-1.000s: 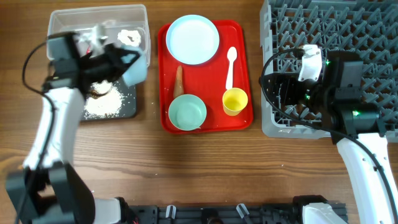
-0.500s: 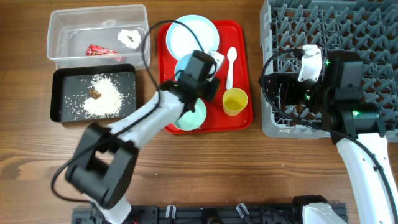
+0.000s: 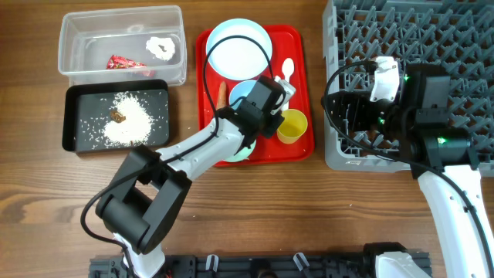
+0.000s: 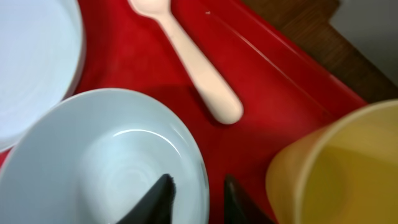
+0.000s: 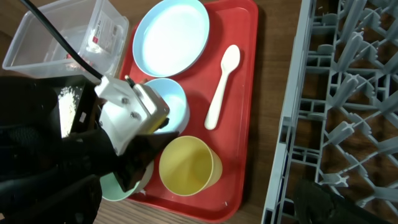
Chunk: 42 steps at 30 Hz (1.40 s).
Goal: Sort waste into correct bins and load items into the dishwasher rack
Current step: 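Grasp the yellow cup with the left gripper and lift it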
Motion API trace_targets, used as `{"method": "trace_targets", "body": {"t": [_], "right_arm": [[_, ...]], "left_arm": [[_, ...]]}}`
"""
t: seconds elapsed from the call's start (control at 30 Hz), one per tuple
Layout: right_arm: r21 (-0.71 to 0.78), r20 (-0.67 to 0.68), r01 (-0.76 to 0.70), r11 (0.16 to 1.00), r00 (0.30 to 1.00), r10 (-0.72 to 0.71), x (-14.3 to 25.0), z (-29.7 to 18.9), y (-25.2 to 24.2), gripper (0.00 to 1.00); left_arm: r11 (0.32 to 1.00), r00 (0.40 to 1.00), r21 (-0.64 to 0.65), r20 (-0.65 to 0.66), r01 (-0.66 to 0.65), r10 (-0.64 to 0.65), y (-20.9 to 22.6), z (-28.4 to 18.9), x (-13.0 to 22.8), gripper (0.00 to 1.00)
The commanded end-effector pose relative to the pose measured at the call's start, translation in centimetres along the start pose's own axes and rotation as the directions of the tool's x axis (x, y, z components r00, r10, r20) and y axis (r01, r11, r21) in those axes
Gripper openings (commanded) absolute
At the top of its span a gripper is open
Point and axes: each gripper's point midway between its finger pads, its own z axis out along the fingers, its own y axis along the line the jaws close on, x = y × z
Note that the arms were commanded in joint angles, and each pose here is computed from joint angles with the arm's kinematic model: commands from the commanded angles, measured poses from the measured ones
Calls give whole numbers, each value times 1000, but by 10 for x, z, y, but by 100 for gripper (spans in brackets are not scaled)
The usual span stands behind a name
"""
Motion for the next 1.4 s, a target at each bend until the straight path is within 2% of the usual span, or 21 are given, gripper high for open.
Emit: {"method": "trace_targets", "body": {"t": [0.0,0.1,0.23,0.3,0.37,0.4,0.43,0.5,0.63,0.7,0.83,0.97,1.07,1.17,1.27,1.37], "right_arm": [[-16,16,10,1000,1000,-10,-8,-3,5,100],[-12,15,10,1000,1000,-10,-8,-3,5,100],[-13,15,10,1000,1000,-10,-8,-3,5,100],[-13,15,10,1000,1000,-10,-8,-3,5,100],[-13,15,10,1000,1000,-10,-8,-3,5,100],[-13,15,10,1000,1000,-10,-8,-3,5,100],[-13,15,10,1000,1000,-10,-8,-3,5,100],[-13,15,9,1000,1000,-9,-8,-3,5,100],[-13,16,10,1000,1000,-10,-8,-3,5,100],[-12,15,10,1000,1000,-10,-8,-3,5,100],[-6,17,10,1000,1000,-10,-9,-3,4,100],[10,19,9,1000,1000,-9,-9,-3,1,100],[10,19,9,1000,1000,-10,-9,-3,1,100],[10,18,9,1000,1000,-9,-9,-3,1,100],[10,19,9,1000,1000,-9,-9,-3,1,100],[10,18,9,1000,1000,-9,-9,-3,1,100]], "left_arm": [[1000,1000,-9,-2,-8,8,4,1,0,43],[999,999,-17,10,33,-33,9,-1,-4,54],[986,981,-22,100,167,-164,24,-27,-34,61],[981,971,30,141,192,-194,23,-42,-48,64],[967,960,147,155,209,-231,9,-53,-57,64],[934,948,261,137,245,-287,-6,-59,-61,63],[912,943,316,119,262,-312,-14,-61,-61,61],[880,933,359,62,311,-355,-25,-60,-55,54],[883,925,316,40,346,-377,-26,-55,-49,44],[848,868,230,26,477,-495,-10,-50,-45,43],[866,885,214,11,452,-465,-9,-51,-40,45],[889,901,150,-101,433,-422,-3,-64,-26,46],[888,901,154,-117,433,-418,-5,-71,-31,49],[891,903,158,-126,426,-410,-10,-66,-29,54],[918,929,185,-190,350,-316,-21,-50,-11,63],[923,931,202,-238,327,-278,-27,-38,3,65]]}}
